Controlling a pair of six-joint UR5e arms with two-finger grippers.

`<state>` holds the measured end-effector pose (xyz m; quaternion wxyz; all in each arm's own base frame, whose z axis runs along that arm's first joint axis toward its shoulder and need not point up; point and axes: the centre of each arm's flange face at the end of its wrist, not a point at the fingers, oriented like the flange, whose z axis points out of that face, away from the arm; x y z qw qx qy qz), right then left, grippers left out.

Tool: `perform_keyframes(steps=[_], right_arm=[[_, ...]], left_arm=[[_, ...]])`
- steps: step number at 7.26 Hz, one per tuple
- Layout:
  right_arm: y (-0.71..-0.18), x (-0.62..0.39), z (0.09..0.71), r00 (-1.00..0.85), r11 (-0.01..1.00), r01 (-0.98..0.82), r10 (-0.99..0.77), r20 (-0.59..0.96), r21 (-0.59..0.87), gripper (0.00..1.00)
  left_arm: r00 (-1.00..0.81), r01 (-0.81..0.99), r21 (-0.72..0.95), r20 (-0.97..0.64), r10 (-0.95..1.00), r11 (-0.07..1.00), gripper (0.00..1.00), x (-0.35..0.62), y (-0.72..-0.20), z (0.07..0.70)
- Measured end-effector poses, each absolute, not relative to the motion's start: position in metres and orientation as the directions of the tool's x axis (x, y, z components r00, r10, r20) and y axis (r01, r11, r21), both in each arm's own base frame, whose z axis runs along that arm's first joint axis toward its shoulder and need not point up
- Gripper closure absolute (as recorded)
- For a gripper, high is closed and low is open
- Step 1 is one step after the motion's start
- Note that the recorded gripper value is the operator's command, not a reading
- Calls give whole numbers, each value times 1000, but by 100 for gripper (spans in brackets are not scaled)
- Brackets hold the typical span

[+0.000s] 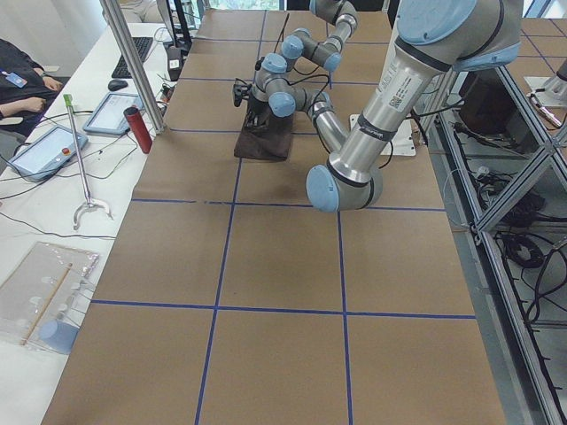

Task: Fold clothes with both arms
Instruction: 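Lower the folded edge onto the far half and release with both grippers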

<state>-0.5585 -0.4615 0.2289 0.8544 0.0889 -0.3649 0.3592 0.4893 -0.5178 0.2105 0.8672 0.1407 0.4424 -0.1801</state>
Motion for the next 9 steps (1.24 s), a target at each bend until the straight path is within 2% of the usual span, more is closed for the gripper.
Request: perform_keyframes(steps=[1,2,3,5,7,9], right_arm=[[-468,-564,238,477,726,-680,548,687,-107,100],[-471,-566,242,484,728,-678,544,686,-100,10],[-473,-567,246,504,741,-667,527,684,-80,0],[-475,-566,245,579,799,-602,433,691,4,0],[-470,-560,219,599,837,-545,344,723,53,0],[-429,-590,198,639,866,-477,223,736,152,0]], left_arm=[[553,436,86,-811,-191,896,100,497,-524,223],[560,434,85,-805,-194,897,18,501,-527,230],[565,432,88,-802,-193,898,0,503,-528,235],[580,388,157,-807,-108,908,0,494,-523,240],[585,309,241,-811,16,920,0,458,-520,247],[586,275,259,-809,52,926,0,437,-519,257]])
